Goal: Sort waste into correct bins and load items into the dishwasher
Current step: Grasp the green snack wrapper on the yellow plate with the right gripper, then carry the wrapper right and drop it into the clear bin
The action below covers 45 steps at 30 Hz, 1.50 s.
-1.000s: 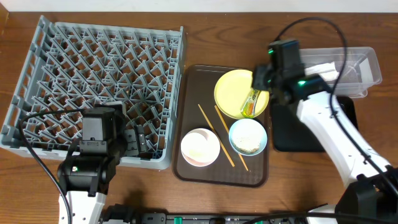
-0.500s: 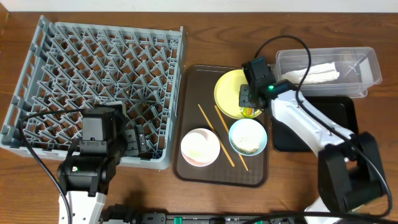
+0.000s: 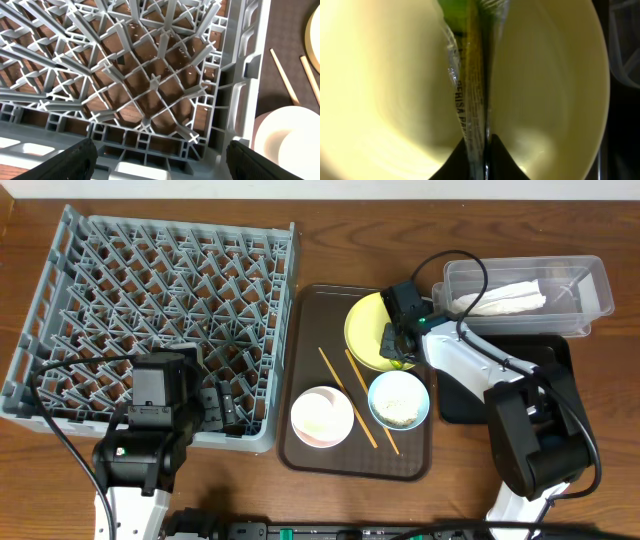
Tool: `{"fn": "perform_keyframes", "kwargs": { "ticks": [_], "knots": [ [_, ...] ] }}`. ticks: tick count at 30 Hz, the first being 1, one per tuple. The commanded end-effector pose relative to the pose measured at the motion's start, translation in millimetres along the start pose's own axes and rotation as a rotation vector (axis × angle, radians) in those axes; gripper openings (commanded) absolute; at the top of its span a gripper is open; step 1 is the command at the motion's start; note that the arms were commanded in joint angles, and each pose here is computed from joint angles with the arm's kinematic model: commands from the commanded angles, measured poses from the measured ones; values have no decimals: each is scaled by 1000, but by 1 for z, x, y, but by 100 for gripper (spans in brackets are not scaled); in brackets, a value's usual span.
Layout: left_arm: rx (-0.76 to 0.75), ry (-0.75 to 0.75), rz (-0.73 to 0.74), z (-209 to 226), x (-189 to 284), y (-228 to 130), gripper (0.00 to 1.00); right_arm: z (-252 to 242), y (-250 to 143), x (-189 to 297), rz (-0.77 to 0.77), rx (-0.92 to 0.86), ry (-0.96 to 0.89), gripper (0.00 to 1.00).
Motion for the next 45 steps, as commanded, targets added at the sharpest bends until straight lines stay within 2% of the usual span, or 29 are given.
{"fn": "perform_keyframes", "kwargs": {
  "ticks": [1,8,10,13,16,17,19,20,22,26,30,31,32,33,36,40,45],
  "knots": [
    [5,0,-20,0,5,6,86,9,33,33,-88,-45,75,4],
    [5,0,-20,0,5,6,86,-18,99,109,-299,-201,179,1],
    [5,0,-20,0,5,6,86,-51,123,126,-374,-337,163,1],
    [5,0,-20,0,5,6,86,-82,138,129,-398,-495,148,5],
    [5,0,-20,0,5,6,86,-107,148,124,-407,-610,128,16],
    [5,0,-20,0,5,6,86,-112,153,122,-417,-628,131,23],
    [5,0,-20,0,5,6,86,-112,163,120,-432,-638,175,50],
    [5,0,-20,0,5,6,86,-110,168,121,-436,-633,205,59],
    [5,0,-20,0,5,6,86,-105,173,125,-448,-560,248,65],
    [5,0,-20,0,5,6,86,-89,172,144,-448,-391,335,68],
    [5,0,-20,0,5,6,86,-72,143,163,-367,-168,382,69],
    [5,0,-20,0,5,6,86,-69,132,166,-340,-116,377,73],
    [5,0,-20,0,5,6,86,-66,120,169,-312,-51,371,84],
    [5,0,-20,0,5,6,86,-64,109,172,-289,18,356,99],
    [5,0,-20,0,5,6,86,-60,87,178,-233,85,338,99],
    [5,0,-20,0,5,6,86,-43,59,180,-114,123,427,99],
    [5,0,-20,0,5,6,86,-28,11,172,44,211,383,88]
  ]
}}
Point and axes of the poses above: each gripper's point midway between its finger pads, its own x axis back along the fingers, its own z axis along the line the jaws close on, y = z × x, the point moved 3 cm from there along x, back along the fingers, and after that the axes turned 7 degrees about -x, right-handed, at the moved point
